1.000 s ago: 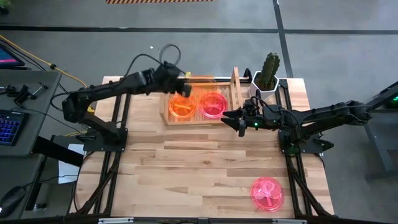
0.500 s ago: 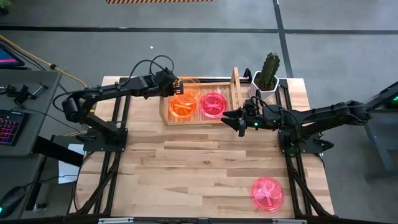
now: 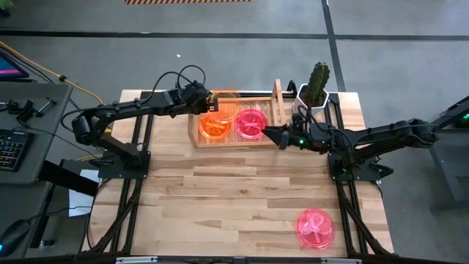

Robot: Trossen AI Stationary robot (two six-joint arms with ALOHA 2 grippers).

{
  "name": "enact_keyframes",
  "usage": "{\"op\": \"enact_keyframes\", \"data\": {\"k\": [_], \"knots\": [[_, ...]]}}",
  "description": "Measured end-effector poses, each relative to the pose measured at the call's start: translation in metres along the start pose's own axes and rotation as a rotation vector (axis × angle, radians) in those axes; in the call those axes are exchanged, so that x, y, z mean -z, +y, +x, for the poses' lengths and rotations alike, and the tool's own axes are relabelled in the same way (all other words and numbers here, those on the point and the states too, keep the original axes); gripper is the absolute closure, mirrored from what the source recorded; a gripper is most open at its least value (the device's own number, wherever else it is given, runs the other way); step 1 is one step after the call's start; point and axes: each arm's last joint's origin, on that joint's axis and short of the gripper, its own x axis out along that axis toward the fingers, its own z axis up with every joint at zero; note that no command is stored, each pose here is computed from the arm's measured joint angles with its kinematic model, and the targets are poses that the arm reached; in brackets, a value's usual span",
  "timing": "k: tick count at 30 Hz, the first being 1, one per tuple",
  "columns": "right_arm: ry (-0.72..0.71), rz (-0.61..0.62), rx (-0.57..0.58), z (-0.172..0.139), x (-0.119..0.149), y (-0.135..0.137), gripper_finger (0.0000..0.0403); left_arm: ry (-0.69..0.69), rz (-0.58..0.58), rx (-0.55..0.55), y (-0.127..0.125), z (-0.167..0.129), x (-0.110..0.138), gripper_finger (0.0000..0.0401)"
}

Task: Place and stack plates onto a shelf
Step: Stack the orange plate on top of the orange plate

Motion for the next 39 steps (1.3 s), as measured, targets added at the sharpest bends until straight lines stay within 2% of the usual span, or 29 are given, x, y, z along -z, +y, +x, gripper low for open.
{"op": "enact_keyframes", "data": {"k": [6,9,13,15,22,28,32,39], "knots": [[-0.044,-0.037,0.019,0.008,-0.025,0.016,0.0181,-0.078,-0.035,0.239,-0.013,-0.031,-0.014,0.0401],[-0.022,-0.109,0.135,0.021,-0.043,0.025,0.0181,-0.112,-0.043,0.304,-0.014,-0.05,-0.016,0.0401],[0.03,-0.186,0.326,0.045,-0.064,0.027,0.0181,-0.132,-0.043,0.351,-0.014,-0.068,-0.016,0.0401],[0.046,-0.213,0.372,0.059,-0.07,0.025,0.0181,-0.139,-0.043,0.371,-0.014,-0.074,-0.016,0.0401],[0.085,-0.219,0.387,0.099,-0.077,0.018,0.0181,-0.129,-0.025,0.39,-0.019,-0.079,-0.008,0.0401],[0.092,-0.22,0.397,0.113,-0.073,0.014,0.0184,-0.123,-0.01,0.4,-0.022,-0.081,-0.003,0.0401],[0.087,-0.214,0.402,0.113,-0.073,0.014,0.0218,-0.122,-0.01,0.401,-0.022,-0.081,-0.003,0.0401],[0.077,-0.209,0.405,0.113,-0.073,0.014,0.0337,-0.124,-0.008,0.411,-0.024,-0.081,-0.002,0.0401]]}}
